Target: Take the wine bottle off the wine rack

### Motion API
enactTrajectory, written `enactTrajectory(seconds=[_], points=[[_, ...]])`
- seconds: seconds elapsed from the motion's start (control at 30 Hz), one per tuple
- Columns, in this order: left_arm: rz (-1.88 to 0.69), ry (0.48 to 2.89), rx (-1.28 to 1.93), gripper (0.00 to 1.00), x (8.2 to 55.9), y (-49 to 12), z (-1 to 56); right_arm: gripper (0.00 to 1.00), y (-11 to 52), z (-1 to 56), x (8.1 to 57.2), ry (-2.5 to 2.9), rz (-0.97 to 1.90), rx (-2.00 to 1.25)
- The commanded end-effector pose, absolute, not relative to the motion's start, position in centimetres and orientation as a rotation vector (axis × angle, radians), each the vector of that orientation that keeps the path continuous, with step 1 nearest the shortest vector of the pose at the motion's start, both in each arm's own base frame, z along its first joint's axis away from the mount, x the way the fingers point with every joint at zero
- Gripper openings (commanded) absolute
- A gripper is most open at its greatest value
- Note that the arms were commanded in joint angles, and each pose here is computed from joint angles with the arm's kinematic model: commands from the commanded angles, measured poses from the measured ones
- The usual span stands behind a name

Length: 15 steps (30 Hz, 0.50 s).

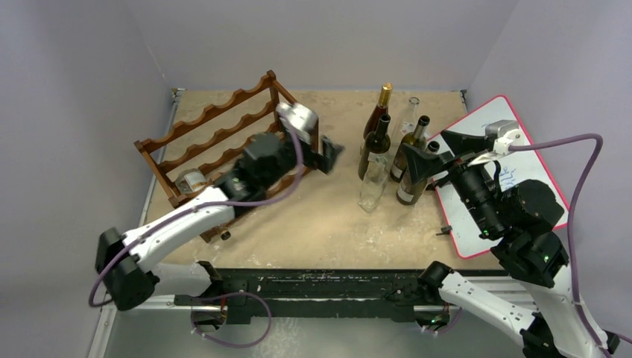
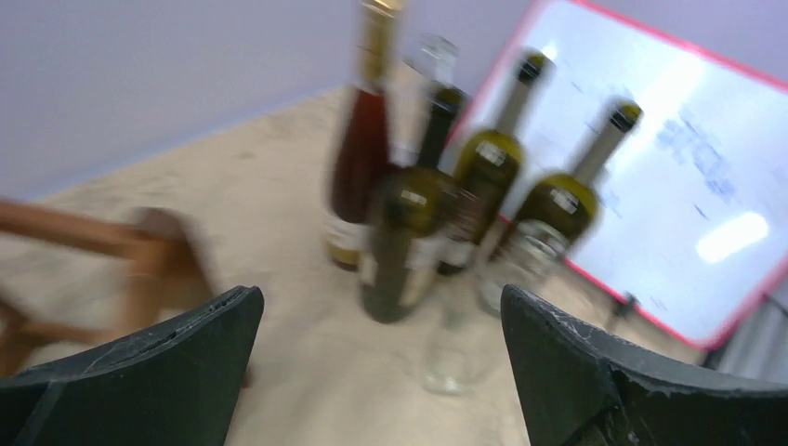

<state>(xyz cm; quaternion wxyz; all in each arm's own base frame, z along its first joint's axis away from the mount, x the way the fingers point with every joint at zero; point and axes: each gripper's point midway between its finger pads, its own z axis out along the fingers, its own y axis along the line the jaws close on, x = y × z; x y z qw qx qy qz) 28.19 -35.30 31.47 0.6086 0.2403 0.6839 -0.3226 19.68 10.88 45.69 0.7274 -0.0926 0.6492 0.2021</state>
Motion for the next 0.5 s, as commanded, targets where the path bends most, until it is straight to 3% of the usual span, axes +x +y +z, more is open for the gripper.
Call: enactTrajectory(seconds=[0.0, 0.27, 0.47], points=[[-0.635, 1.56, 0.281, 1.0, 31.3, -25.4, 38.5, 1.0, 9.7, 49.1, 20.0, 1.355, 0.461, -0.08], [-0.328, 1.595, -0.029, 1.0, 35.0, -10.9, 43.5, 1.0, 9.1, 49.7, 20.9, 1.359, 0.417, -0.023], [-0.244, 1.409, -0.155, 1.0, 31.8, -6.5, 48.7, 1.0, 9.2, 50.0, 21.2, 1.361, 0.422, -0.006]])
